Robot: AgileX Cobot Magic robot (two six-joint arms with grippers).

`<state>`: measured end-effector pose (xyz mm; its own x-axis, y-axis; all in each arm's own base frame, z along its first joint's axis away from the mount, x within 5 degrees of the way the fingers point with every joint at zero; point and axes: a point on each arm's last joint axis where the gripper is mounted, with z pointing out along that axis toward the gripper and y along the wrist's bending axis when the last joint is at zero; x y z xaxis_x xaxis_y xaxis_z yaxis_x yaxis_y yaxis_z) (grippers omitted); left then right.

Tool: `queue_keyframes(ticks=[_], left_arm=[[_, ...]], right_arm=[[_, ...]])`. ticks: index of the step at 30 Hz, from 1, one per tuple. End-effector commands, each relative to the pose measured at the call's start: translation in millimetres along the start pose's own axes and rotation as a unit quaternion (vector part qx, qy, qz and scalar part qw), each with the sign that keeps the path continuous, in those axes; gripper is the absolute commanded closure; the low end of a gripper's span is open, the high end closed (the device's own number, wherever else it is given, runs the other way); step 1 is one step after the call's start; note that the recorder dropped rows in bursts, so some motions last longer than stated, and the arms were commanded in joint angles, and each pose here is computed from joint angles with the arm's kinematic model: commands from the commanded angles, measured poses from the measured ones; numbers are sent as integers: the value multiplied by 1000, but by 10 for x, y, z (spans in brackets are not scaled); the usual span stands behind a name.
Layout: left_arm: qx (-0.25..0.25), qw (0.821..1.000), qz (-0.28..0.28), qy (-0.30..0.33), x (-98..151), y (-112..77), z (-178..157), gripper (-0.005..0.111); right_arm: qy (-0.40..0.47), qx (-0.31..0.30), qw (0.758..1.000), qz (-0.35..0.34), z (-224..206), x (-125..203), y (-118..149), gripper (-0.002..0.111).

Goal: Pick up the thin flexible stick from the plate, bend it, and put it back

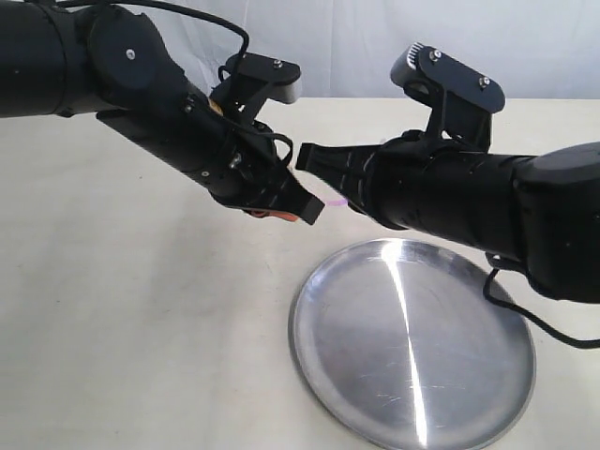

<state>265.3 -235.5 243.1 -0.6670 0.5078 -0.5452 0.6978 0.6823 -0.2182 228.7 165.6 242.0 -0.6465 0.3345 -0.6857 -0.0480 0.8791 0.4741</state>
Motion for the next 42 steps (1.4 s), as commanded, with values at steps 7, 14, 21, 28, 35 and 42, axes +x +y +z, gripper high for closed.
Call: queue_keyframes(ticks=[7,14,21,28,35,42], left_arm=[[-28,999,11,-19,-41,103,21,107],[-28,999,9,-20,-41,102,21,107],[-35,999,14,-15,-33,115,21,107],[-39,999,15,-15,-34,123,26,107],[-38,999,9,3,5,157,154,107],[-39,999,9,6,14,170,194,107]], right_arm=[[1,-11,1000,20,-33,3,39,109],[9,-12,1000,16,-4,27,39,109],[34,-4,999,11,123,126,20,109],[33,-3,999,11,124,124,17,109],[33,-3,999,11,124,124,17,109],[33,-3,999,11,124,124,17,109]])
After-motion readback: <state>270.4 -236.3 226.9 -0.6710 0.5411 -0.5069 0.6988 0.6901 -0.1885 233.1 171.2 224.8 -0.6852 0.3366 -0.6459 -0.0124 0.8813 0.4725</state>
